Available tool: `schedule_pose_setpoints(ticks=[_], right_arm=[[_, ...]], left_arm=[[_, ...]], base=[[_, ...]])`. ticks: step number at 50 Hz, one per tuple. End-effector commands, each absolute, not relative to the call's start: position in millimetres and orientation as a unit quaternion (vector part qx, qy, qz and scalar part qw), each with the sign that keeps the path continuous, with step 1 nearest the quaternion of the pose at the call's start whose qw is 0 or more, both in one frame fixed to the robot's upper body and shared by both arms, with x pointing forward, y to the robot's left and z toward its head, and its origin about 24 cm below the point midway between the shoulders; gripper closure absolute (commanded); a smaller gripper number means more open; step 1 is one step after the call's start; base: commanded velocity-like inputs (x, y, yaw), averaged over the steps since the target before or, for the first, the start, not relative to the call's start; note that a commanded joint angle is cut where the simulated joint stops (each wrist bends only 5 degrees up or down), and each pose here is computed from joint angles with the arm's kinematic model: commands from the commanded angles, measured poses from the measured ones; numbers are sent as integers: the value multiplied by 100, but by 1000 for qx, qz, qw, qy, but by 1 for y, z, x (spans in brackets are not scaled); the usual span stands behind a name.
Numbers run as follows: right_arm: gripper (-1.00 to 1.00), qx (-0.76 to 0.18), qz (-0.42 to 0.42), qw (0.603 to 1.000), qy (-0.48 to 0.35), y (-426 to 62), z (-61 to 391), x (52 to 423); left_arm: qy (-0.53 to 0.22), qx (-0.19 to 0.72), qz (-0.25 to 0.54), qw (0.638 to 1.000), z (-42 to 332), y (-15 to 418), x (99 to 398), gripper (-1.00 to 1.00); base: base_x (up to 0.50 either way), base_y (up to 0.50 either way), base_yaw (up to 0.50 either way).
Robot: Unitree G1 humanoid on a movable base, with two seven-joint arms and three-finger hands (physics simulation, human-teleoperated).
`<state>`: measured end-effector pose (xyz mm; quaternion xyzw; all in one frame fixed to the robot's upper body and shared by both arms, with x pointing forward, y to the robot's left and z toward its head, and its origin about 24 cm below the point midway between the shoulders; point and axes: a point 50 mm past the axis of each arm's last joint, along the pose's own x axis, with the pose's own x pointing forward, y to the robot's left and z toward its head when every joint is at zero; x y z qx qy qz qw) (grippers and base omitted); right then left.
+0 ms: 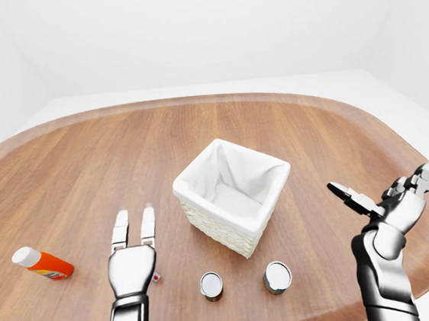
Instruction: Pick up the alphabet soup and the cream cheese box, and put them in the basket.
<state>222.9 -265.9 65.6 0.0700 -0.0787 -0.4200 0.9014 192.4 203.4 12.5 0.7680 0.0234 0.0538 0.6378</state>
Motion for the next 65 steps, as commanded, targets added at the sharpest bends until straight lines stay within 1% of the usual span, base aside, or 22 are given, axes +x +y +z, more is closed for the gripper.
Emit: schedule_pose_setpoints(ticks=[1,5,18,23,31,43,49,54,65], right_arm=[[-100,70,-419,902,-81,-265,67,223],[-100,70,-420,901,-78,-266,65,223],[-100,69,-419,902,-80,-265,66,223],[-100,68,-420,902,-76,-266,64,224],[-100,69,-420,902,-77,-266,65,223],[-100,68,-419,902,-76,-266,64,224],[-100,68,-419,902,-76,-266,65,223],[-100,67,-420,902,-75,-266,64,223],[-100,67,-419,902,-74,-266,64,224]], left_arm=[[46,775,33,629,-11,207,186,-100],[53,780,26,624,-20,209,188,-100],[73,773,-3,631,-46,213,185,-100],[77,769,3,634,-44,217,186,-100],[90,763,1,640,-60,224,194,-100],[93,758,7,645,-61,229,196,-100],[119,758,-10,641,-75,234,196,-100],[120,759,-8,640,-74,237,194,-100],[186,747,-43,637,-94,245,198,-100]], base=[[0,0,0],[0,0,0],[0,0,0],[0,0,0],[0,0,0],[0,0,0],[0,0,0],[0,0,0],[0,0,0]])
